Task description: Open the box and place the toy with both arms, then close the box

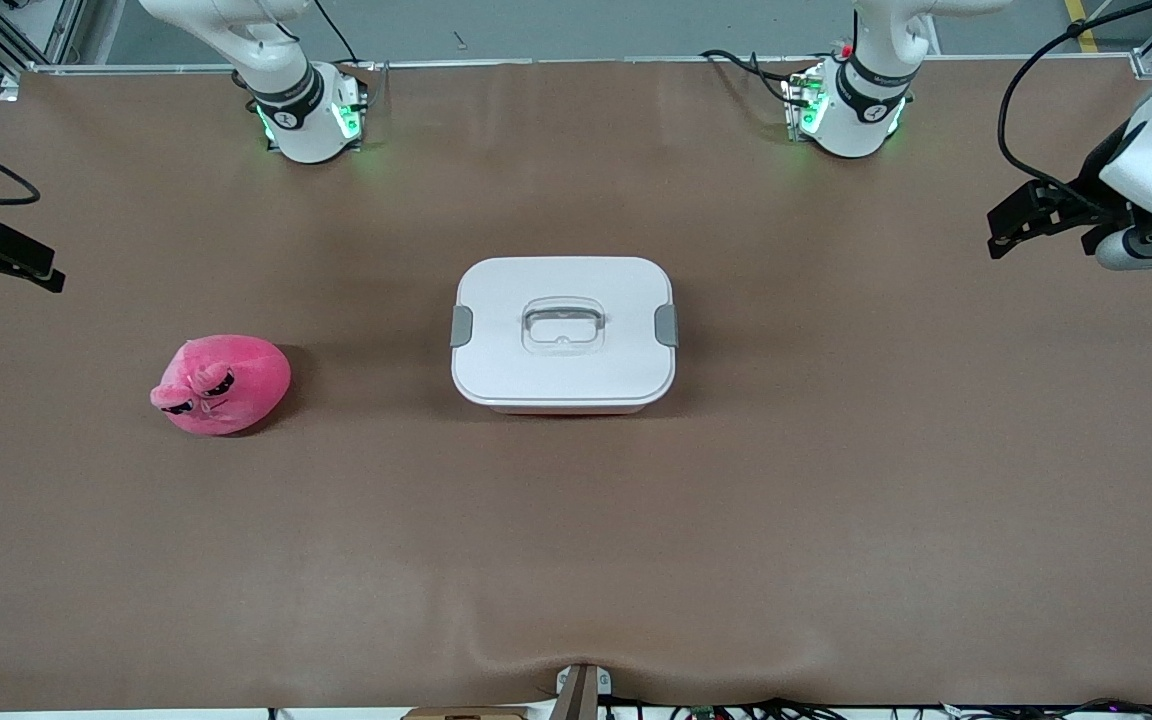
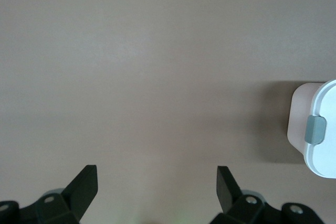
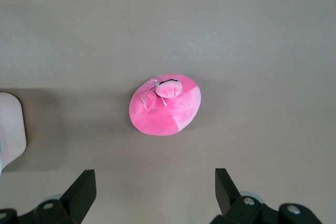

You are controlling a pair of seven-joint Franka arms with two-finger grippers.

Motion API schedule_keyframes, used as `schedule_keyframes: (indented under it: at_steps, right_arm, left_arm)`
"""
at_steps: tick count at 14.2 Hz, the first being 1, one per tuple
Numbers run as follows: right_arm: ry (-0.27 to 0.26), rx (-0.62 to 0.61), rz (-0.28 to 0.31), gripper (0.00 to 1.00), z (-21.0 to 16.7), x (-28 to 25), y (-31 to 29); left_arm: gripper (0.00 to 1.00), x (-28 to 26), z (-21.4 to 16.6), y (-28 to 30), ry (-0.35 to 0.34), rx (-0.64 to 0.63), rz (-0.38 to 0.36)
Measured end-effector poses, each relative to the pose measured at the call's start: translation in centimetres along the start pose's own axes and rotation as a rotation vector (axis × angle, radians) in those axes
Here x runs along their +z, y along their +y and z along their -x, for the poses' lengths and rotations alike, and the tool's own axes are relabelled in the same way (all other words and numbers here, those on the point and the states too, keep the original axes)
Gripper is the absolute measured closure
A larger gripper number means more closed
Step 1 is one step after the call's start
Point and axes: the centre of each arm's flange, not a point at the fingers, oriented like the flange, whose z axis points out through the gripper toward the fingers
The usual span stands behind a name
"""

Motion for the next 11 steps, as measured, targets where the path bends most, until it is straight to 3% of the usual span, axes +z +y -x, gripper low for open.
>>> schedule_keyframes:
  at_steps: [11]
  right_arm:
    - [0.003,0.001,0.000,0.00,-0.08,0.03,0.02]
  left_arm:
    - [0.00,0.12,-0.11,-0.54,-0.004,-0.010,0.000]
